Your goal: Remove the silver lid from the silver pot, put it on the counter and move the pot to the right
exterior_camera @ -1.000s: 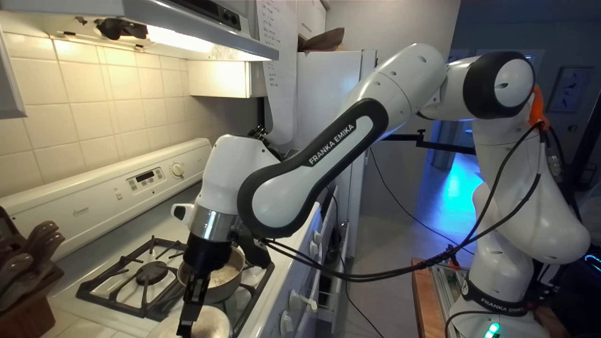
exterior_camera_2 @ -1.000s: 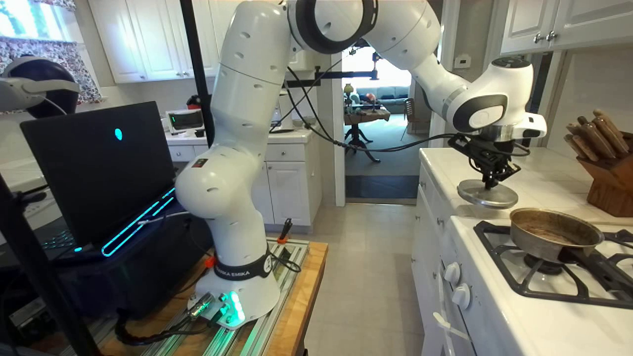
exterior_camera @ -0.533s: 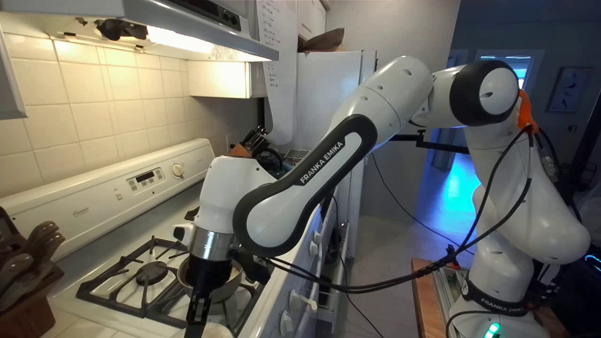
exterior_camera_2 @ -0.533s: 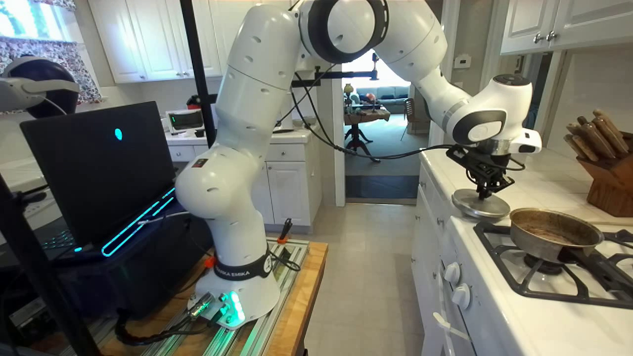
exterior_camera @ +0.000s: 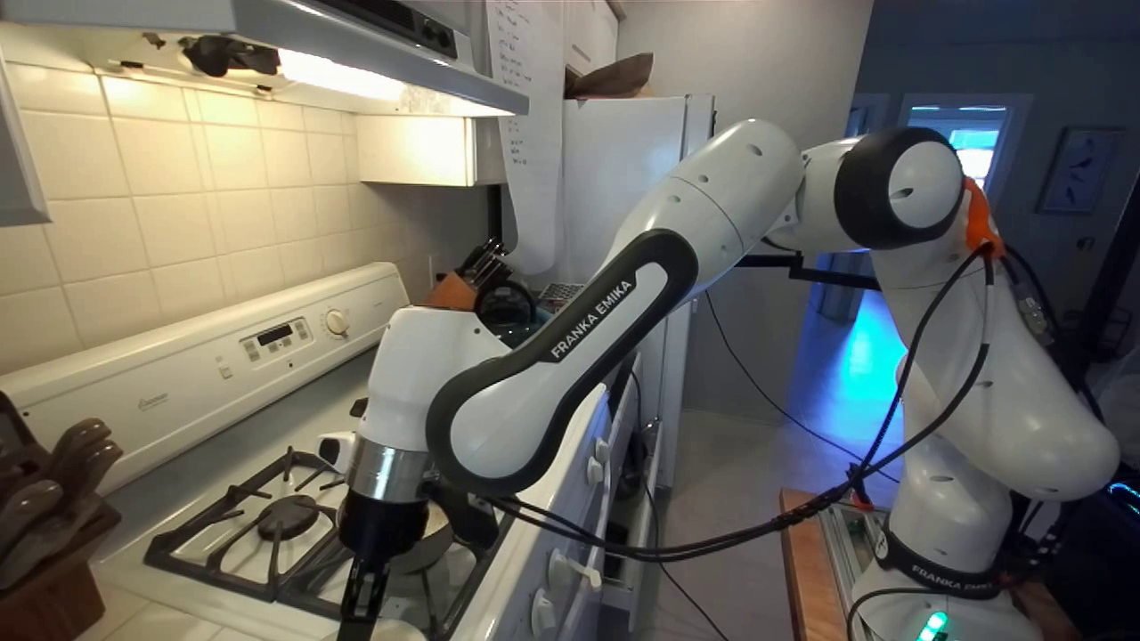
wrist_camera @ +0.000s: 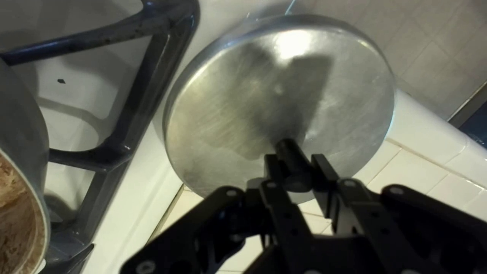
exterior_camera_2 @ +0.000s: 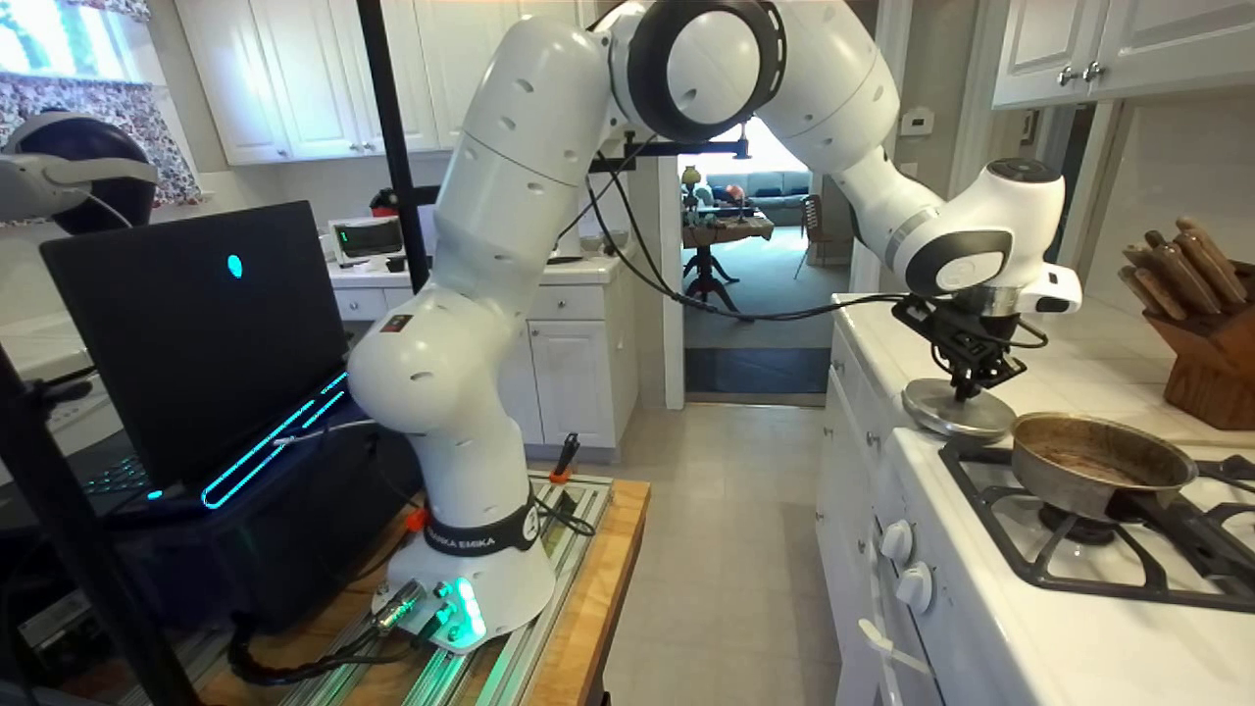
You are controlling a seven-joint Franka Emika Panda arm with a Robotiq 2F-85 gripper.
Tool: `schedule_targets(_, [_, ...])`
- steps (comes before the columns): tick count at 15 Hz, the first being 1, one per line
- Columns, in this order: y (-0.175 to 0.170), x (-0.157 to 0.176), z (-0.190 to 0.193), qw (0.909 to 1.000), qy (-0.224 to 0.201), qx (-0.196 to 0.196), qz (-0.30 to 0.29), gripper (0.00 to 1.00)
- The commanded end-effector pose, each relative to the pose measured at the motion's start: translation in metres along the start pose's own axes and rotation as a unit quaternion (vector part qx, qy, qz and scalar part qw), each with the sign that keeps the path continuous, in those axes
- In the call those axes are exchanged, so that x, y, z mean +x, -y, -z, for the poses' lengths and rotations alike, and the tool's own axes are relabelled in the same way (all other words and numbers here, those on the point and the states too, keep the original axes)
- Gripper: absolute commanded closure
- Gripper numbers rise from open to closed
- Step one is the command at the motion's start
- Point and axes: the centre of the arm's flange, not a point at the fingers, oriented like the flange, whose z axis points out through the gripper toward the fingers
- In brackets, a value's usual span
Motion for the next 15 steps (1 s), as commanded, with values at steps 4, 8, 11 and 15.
schedule_targets(4, [0.002, 0.012, -0.017, 0.9998, -0.021, 0.004, 0.004, 0.93])
schedule_targets(8, [0.002, 0.013, -0.018, 0.9996, -0.027, 0.001, 0.002, 0.48])
schedule_targets(11, [0.004, 0.016, -0.013, 0.9993, -0.038, 0.003, 0.001, 0.31])
schedule_targets(15, [0.008, 0.022, 0.000, 0.9985, -0.055, 0.004, -0.001, 0.02])
